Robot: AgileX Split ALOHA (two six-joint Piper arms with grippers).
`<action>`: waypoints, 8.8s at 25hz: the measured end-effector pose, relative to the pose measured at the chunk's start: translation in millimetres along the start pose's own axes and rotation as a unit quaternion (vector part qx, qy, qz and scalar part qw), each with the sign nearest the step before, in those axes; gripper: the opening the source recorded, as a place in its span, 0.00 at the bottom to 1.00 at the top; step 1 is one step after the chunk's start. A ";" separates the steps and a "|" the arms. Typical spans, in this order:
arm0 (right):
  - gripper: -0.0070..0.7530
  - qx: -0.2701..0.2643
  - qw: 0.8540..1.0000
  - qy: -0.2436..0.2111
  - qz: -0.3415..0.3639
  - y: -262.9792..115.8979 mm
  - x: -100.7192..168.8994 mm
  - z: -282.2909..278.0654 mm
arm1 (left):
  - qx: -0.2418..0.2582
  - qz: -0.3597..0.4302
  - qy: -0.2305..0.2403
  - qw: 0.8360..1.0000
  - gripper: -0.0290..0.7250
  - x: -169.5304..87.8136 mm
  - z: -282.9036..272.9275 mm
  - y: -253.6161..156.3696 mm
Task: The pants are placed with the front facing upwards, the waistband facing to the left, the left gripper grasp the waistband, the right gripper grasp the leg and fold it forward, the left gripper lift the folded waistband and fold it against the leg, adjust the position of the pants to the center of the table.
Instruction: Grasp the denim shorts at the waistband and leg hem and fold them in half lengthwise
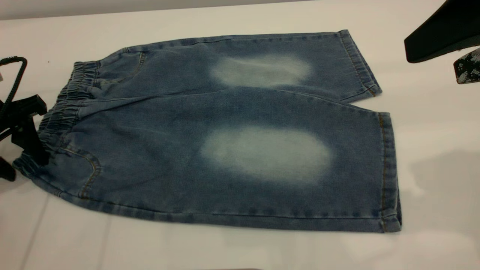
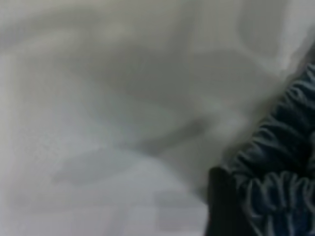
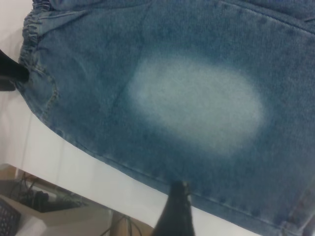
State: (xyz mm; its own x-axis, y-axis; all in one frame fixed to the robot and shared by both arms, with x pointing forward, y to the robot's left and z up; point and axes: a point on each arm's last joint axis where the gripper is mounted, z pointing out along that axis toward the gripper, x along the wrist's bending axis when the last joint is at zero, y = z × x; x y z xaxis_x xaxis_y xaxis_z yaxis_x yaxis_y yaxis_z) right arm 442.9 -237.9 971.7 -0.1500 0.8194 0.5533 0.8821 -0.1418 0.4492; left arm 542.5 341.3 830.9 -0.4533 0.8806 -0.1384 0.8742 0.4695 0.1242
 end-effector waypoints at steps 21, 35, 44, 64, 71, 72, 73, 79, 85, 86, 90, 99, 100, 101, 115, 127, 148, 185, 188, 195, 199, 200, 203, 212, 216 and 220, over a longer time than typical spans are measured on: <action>0.78 0.148 0.977 -0.016 0.153 -54.7 -35.9 43.8 | -0.009 0.130 -0.026 0.991 0.15 -61.1 -17.0 14.4; 0.78 0.211 0.955 -0.016 0.208 -83.7 -74.8 99.1 | -0.043 0.155 -0.048 0.986 0.15 -71.7 -65.3 15.2; 0.75 0.204 0.949 0.019 0.240 -92.6 -81.6 116.5 | -0.042 0.156 -0.047 0.986 0.15 -71.7 -65.3 15.1; 0.29 0.183 0.959 0.016 0.215 -76.4 -90.7 133.7 | -0.044 0.156 -0.048 0.986 0.15 -71.8 -65.4 15.3; 0.04 0.179 0.960 0.021 0.214 -74.5 -90.6 134.6 | -0.033 0.157 -0.047 0.986 0.15 -71.3 -66.0 13.3; 0.03 0.176 0.960 0.034 0.217 -73.4 -88.9 134.3 | -0.030 0.158 -0.047 0.986 0.15 -71.2 -66.9 12.7; 0.04 0.173 0.959 0.046 0.221 -72.0 -87.8 133.7 | -0.030 0.161 -0.047 0.985 0.15 -71.3 -68.9 12.2; 0.04 0.165 0.953 0.109 0.228 -64.5 -85.3 124.6 | -0.038 0.178 -0.052 0.982 0.15 -72.0 -89.8 9.7; 0.04 0.160 0.958 0.131 0.199 -47.0 -70.3 101.5 | -0.016 0.183 -0.046 0.982 0.15 -67.7 -91.4 0.9; 0.04 0.161 0.958 0.133 0.194 -44.0 -65.9 96.2 | -0.009 0.183 -0.044 0.982 0.15 -65.4 -90.3 -3.3; 0.04 0.148 0.961 0.136 0.189 -30.4 -47.7 73.1 | 0.013 0.183 -0.039 0.982 0.15 -55.1 -93.8 -23.8; 0.04 0.075 0.968 0.152 0.185 37.9 -22.2 50.8 | -0.060 0.183 -0.065 0.979 0.15 -55.8 -136.1 -29.0; 0.04 0.069 0.970 0.148 0.181 47.4 -22.5 52.2 | -0.069 0.177 -0.070 0.979 0.15 -56.9 -136.5 -27.6; 0.04 0.065 0.971 0.144 0.180 54.8 -23.2 53.9 | -0.074 0.166 -0.076 0.980 0.15 -57.9 -136.1 -26.8; 0.05 0.140 0.981 0.098 0.093 76.7 -32.1 94.0 | -0.123 0.118 -0.115 0.979 0.15 -65.3 -137.8 -18.2; 0.58 0.114 0.990 -0.030 -0.076 51.5 12.6 147.8 | -0.106 0.132 -0.113 0.979 0.15 -64.8 -136.8 -21.7; 0.66 0.206 0.962 -0.176 -0.045 21.1 16.8 223.3 | -0.107 0.144 -0.112 0.977 0.15 -64.8 -136.8 -21.8; 0.06 0.212 0.950 -0.172 -0.151 45.1 46.1 183.0 | -0.109 0.166 -0.110 0.974 0.15 -64.8 -136.8 -21.8; 0.06 0.211 0.949 -0.171 -0.158 47.0 49.0 177.5 | -0.109 0.166 -0.110 0.974 0.15 -64.8 -136.8 -21.8; 0.06 0.204 0.945 -0.160 -0.196 51.6 55.7 166.3 | -0.105 0.166 -0.110 0.974 0.16 -64.7 -136.6 -22.5; 0.06 0.223 0.940 -0.166 -0.196 41.5 45.2 175.6 | -0.102 0.167 -0.110 0.975 0.16 -64.6 -136.5 -23.0; 0.06 0.227 0.940 -0.168 -0.194 39.2 42.6 178.9 | -0.102 0.167 -0.110 0.974 0.16 -64.6 -136.5 -23.0; 0.06 0.222 0.941 -0.166 -0.194 38.0 40.7 182.6 | -0.102 0.167 -0.110 0.974 0.16 -64.6 -136.5 -23.0; 0.11 0.229 0.940 -0.167 -0.192 27.3 25.7 205.3 | -0.100 0.168 -0.110 0.974 0.16 -64.6 -136.4 -23.4; 0.21 0.233 0.942 -0.164 -0.179 25.7 25.9 206.3 | -0.099 0.169 -0.110 0.975 0.16 -64.5 -136.4 -23.6; 0.35 0.232 0.942 -0.163 -0.176 25.6 26.1 206.4 | -0.099 0.170 -0.109 0.974 0.16 -64.5 -136.4 -23.6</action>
State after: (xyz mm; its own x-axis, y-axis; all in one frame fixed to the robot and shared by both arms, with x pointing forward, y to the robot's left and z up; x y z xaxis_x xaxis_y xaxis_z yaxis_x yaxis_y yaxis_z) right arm 553.8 -105.5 852.9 -0.3921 0.9081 0.1472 0.9147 0.3679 0.1672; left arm 527.4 282.3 970.9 -0.0771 0.9626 -0.2598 0.9063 0.1762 0.3841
